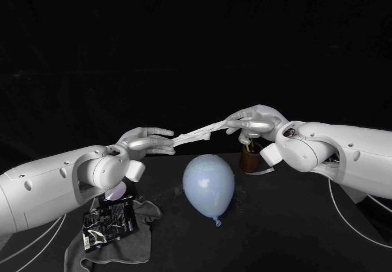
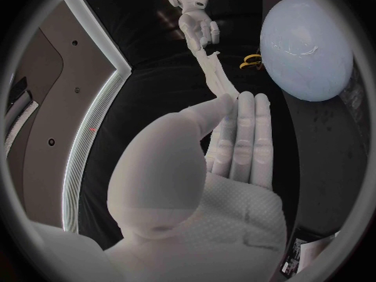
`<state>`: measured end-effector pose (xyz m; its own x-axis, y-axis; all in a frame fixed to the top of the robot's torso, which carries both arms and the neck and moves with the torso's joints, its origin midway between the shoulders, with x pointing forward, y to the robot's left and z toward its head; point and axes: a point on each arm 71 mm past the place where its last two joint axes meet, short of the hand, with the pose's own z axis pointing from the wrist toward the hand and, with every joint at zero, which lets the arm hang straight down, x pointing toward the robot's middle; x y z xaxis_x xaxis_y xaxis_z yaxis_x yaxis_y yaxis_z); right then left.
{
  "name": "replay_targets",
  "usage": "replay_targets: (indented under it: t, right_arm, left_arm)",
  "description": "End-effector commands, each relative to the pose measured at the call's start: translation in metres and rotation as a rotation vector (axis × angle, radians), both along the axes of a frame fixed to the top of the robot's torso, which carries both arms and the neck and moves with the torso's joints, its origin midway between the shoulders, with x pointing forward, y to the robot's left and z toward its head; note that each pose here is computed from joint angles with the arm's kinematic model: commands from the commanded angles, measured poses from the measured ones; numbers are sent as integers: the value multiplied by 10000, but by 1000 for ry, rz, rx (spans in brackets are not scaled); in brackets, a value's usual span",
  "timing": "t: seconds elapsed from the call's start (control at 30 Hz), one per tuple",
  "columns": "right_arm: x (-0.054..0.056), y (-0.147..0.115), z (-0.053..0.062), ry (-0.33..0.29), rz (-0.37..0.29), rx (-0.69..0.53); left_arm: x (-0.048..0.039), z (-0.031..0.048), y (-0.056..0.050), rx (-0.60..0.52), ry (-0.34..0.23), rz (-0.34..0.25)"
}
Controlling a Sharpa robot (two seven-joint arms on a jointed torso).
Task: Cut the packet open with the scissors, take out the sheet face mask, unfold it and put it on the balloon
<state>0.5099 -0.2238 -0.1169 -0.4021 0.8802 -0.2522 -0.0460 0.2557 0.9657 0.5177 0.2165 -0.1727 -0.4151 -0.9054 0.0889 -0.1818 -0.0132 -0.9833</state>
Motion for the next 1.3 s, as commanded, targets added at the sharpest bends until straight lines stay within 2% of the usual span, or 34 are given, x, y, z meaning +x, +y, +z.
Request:
replay_targets:
  t: [0.03,0.67,1.3]
  right_arm:
    - [16,-42,14,-4,-4,-13]
    - [96,-227,50,-6,-57,-19]
    - [112,-272,76,-10,-75,-15]
  left_arm:
    - [6,-4,24,13,1,4]
    - [34,-23,122,43,7,29]
    - [44,-33,166,78,6,49]
